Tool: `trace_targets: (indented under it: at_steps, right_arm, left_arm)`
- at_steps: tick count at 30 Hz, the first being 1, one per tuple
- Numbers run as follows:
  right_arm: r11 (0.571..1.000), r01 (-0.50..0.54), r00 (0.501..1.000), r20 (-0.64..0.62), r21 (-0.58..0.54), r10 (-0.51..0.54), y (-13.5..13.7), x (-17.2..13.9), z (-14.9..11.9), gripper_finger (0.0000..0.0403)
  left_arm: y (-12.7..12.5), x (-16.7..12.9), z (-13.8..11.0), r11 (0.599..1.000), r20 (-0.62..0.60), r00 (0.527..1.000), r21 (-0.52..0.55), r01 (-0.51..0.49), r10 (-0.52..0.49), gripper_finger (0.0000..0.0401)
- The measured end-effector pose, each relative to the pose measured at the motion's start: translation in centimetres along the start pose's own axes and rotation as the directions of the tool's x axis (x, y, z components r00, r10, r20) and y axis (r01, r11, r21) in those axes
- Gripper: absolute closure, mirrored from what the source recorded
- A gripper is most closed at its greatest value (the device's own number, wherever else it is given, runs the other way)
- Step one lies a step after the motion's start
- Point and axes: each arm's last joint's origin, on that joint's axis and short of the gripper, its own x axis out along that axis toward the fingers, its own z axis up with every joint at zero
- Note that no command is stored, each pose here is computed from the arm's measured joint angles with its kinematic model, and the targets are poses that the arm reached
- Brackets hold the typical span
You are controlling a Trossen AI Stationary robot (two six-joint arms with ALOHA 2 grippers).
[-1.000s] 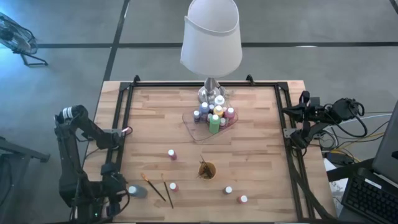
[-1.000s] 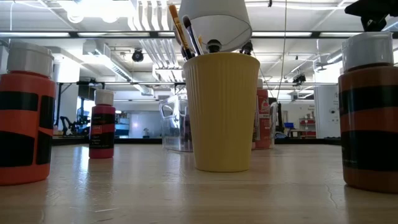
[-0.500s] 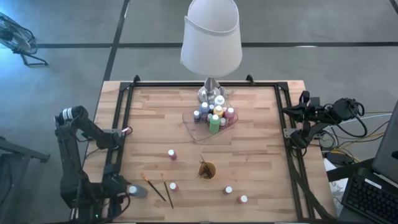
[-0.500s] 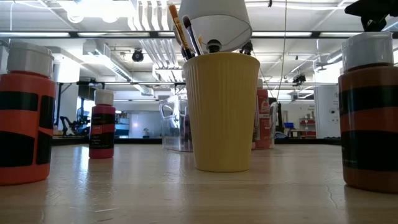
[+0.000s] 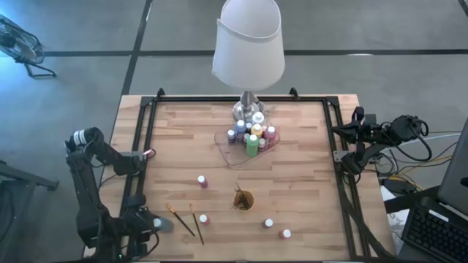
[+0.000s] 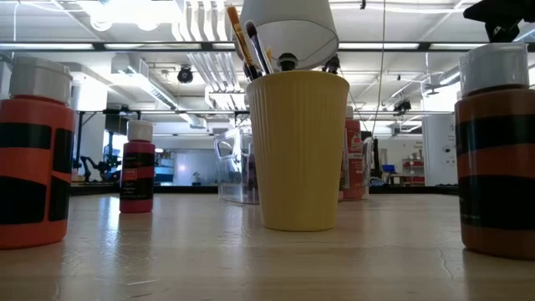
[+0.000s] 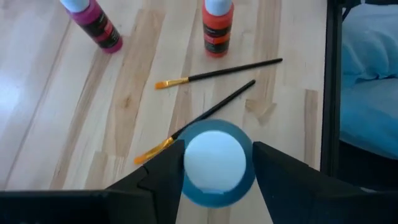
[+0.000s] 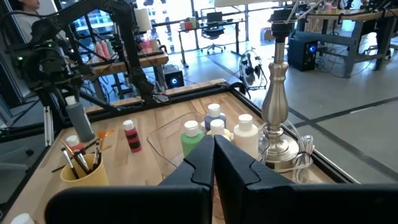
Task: Pick & Place Paint Supplies
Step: Put the dark green bottle into the transparent bin
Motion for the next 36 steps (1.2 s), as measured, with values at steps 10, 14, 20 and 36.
trace_targets:
  at_steps: [10, 14, 20, 36]
  right_arm:
    - [1.000, 0.000, 1.000, 0.000, 0.000, 0.000, 0.00, 0.00, 0.00, 0.0394]
    - [1.000, 0.001, 1.000, 0.000, 0.000, -0.001, 0.00, 0.00, 0.00, 0.0394]
    - [1.000, 0.001, 1.000, 0.000, 0.000, -0.001, 0.00, 0.00, 0.00, 0.0394]
    - [1.000, 0.000, 1.000, 0.000, 0.000, 0.000, 0.00, 0.00, 0.00, 0.0394]
  left_arm:
    - [0.06, 0.00, 0.13, 1.000, 0.011, 1.000, 0.023, -0.003, 0.003, 0.0208]
    - [0.08, 0.00, 0.11, 1.000, 0.006, 1.000, 0.023, -0.004, 0.003, 0.0213]
    - [0.14, -0.01, 0.11, 1.000, 0.004, 1.000, 0.026, -0.007, 0.007, 0.0254]
    - [0.22, -0.05, 0.12, 0.999, 0.003, 1.000, 0.034, -0.012, 0.012, 0.0270]
